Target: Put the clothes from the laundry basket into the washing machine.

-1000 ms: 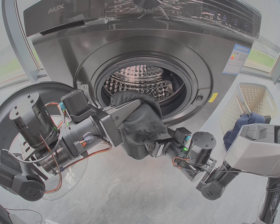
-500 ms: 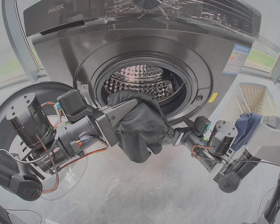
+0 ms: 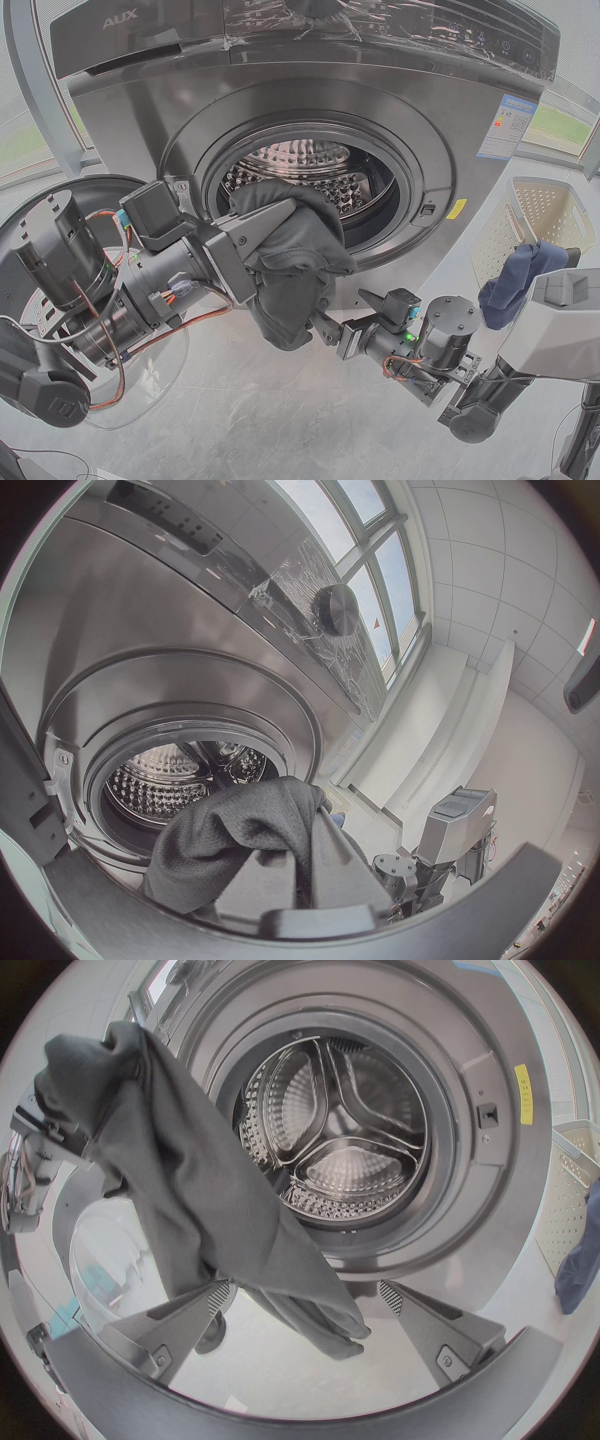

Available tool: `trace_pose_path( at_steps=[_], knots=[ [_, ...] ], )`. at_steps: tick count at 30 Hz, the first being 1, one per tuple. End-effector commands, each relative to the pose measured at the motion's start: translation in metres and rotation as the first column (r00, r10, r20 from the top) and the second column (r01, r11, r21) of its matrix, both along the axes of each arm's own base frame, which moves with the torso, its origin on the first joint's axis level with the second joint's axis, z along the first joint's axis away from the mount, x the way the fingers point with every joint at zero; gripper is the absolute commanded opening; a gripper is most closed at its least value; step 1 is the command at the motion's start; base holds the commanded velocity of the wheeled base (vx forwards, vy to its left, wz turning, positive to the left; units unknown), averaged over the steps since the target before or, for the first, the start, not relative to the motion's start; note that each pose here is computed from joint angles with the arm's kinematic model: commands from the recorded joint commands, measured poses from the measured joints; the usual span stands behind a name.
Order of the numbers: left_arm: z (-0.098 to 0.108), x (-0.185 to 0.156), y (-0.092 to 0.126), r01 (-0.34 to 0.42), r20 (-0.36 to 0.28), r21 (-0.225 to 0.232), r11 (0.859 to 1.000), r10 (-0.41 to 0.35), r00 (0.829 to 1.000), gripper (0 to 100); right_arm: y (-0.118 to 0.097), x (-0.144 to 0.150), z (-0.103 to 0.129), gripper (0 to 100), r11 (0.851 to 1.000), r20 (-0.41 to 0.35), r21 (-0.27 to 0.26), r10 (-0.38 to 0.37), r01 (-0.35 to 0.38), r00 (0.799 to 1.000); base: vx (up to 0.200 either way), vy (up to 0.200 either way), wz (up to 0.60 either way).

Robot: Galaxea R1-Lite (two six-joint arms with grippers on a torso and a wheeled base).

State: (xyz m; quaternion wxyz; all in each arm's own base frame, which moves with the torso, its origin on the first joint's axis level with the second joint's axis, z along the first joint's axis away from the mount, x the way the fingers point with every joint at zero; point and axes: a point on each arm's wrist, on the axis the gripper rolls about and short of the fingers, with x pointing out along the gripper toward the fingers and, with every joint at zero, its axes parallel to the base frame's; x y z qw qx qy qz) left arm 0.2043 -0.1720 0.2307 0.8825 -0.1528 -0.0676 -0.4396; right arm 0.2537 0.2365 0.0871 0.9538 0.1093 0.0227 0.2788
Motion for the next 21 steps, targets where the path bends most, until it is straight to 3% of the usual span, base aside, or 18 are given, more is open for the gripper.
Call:
trace_pose_path(
  at_steps=[1,12,17,21],
  knots=[
    [0.000,0.001,0.001,-0.005,0.000,-0.001,1.000,0.005,1.000,0,-0.007,-0.011,-0.010,100,0.999,-0.038,-0.041,0.012,-0.014,0.999,0.000,0.000,0.00],
    [-0.002,-0.001,0.000,0.002,-0.003,0.003,1.000,-0.002,1.000,0,-0.021,-0.003,0.013,100,0.999,0.021,0.007,-0.035,0.035,0.999,0.000,0.000,0.00],
    [-0.001,-0.002,0.000,0.002,0.003,-0.002,1.000,-0.002,1.000,0,-0.017,0.001,0.023,100,0.999,0.053,0.037,-0.036,0.034,0.998,0.000,0.000,0.00],
    [-0.002,-0.002,0.000,0.002,0.000,-0.001,1.000,-0.002,1.000,0,-0.012,0.015,0.041,100,0.994,0.115,0.096,-0.056,0.045,0.992,0.000,0.000,0.00]
  ],
)
